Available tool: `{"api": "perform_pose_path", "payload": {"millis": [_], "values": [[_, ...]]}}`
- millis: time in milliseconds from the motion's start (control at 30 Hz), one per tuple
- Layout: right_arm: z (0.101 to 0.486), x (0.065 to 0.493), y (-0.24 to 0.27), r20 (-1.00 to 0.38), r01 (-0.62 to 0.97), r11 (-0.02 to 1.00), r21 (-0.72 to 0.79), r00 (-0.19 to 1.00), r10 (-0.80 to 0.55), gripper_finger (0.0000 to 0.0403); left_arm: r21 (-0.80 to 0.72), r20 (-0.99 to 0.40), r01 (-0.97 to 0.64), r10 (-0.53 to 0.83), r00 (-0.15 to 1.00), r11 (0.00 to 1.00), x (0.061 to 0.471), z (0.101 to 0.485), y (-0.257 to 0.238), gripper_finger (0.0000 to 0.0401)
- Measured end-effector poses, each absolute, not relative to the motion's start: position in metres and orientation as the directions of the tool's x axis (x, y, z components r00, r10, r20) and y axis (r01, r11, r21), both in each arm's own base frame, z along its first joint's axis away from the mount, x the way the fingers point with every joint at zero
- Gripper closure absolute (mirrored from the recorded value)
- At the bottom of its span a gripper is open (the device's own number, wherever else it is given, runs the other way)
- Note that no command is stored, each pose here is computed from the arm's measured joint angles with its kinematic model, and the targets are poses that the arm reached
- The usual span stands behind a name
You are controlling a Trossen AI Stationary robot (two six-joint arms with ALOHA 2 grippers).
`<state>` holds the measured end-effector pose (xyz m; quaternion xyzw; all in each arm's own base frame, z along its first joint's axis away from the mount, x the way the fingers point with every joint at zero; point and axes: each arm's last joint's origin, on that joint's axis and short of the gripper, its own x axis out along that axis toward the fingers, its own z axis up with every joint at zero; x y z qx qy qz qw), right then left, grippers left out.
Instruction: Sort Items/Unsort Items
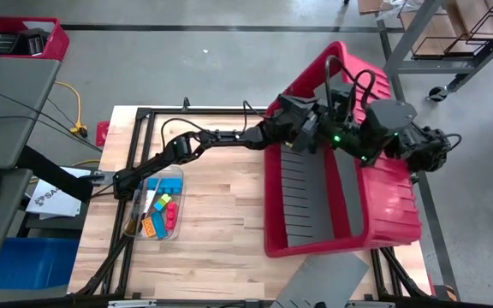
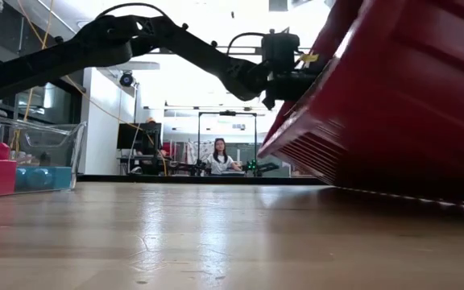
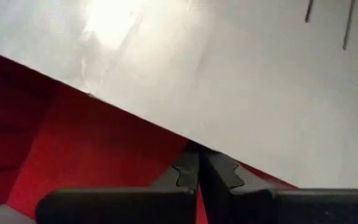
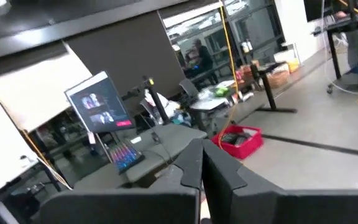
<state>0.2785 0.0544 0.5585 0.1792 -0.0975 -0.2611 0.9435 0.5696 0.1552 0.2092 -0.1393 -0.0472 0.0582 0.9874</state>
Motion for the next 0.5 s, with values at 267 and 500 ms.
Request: {"api": "perform_pose_path", "payload": {"millis": [267, 500], "values": [[0.561, 0.273, 0.053, 0.093, 0.48, 0.804, 0.352, 0.837, -0.54, 0.0402, -0.277, 0.083, -0.007, 0.032, 0.996, 0.961, 0.564, 0.213, 0.171, 0.0401], [0.564, 0.268, 0.051, 0.1, 0.487, 0.81, 0.328, 0.834, -0.542, 0.0402, -0.209, 0.114, 0.105, -0.082, 0.99, 0.972, 0.553, 0.237, 0.182, 0.0401]]}}
